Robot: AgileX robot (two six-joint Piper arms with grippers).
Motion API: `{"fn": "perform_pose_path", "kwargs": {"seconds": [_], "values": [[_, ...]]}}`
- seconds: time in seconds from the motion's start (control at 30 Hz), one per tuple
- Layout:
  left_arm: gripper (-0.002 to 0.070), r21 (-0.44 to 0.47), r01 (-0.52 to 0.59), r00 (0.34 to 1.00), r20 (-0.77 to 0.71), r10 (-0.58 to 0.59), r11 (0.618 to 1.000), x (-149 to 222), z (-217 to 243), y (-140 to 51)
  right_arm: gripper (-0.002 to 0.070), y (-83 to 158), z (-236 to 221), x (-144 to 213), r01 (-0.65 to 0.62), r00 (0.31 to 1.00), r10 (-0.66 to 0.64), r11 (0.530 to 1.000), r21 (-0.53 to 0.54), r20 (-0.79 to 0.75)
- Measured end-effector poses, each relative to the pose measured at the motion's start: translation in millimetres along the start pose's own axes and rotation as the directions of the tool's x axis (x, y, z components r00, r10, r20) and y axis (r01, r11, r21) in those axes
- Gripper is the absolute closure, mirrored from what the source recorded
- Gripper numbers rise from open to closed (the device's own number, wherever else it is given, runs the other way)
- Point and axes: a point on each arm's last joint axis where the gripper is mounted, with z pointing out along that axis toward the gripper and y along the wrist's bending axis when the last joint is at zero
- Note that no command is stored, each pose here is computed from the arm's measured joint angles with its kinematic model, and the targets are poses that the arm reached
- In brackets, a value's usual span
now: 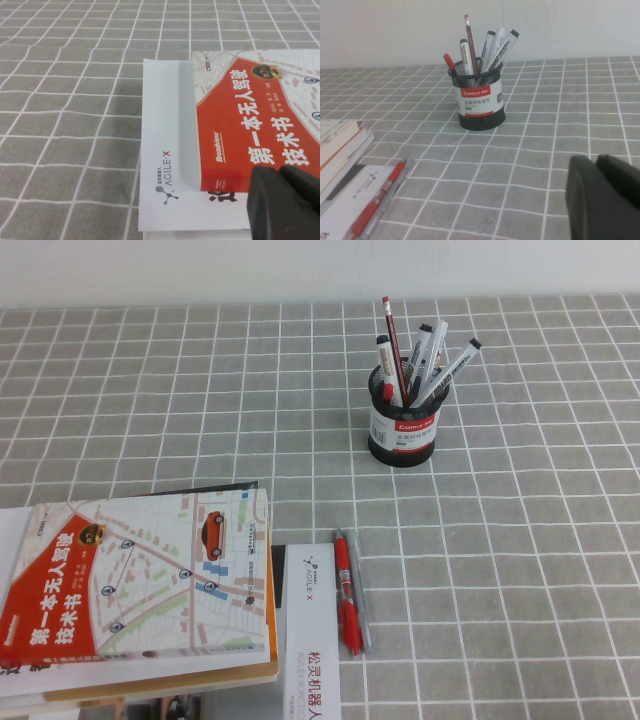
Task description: Put the pen into the pen holder
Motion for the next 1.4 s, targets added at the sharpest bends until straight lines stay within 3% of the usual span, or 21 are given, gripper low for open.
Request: {"fn": "perform_pose_path", "kwargs": {"seconds": [0.5,0.83,1.2,1.4], "values": [[0.0678,0.0,0.0,1.0,0.0,0.0,1.0,0,0,0.0,0.0689,2,0,1,-0.002,1.0,0.001,1.0,-0.021,-0.014],[0.0678,0.038,-0.012,1.0,0.002,0.012,0.999,0,0,-2.1,0.0689,4,0,-2,-0.128,0.991,0.129,0.991,-0.047,0.021],[0.0678,0.075,-0.024,1.0,0.005,0.024,0.997,0,0,-4.1,0.0689,5,-1,-14,-0.461,0.874,0.473,0.879,-0.121,0.109],[0.0678,0.075,-0.024,1.0,0.005,0.024,0.997,0,0,-4.1,0.0689,4,-2,-16,-0.514,0.84,0.528,0.848,-0.131,0.124]]}}
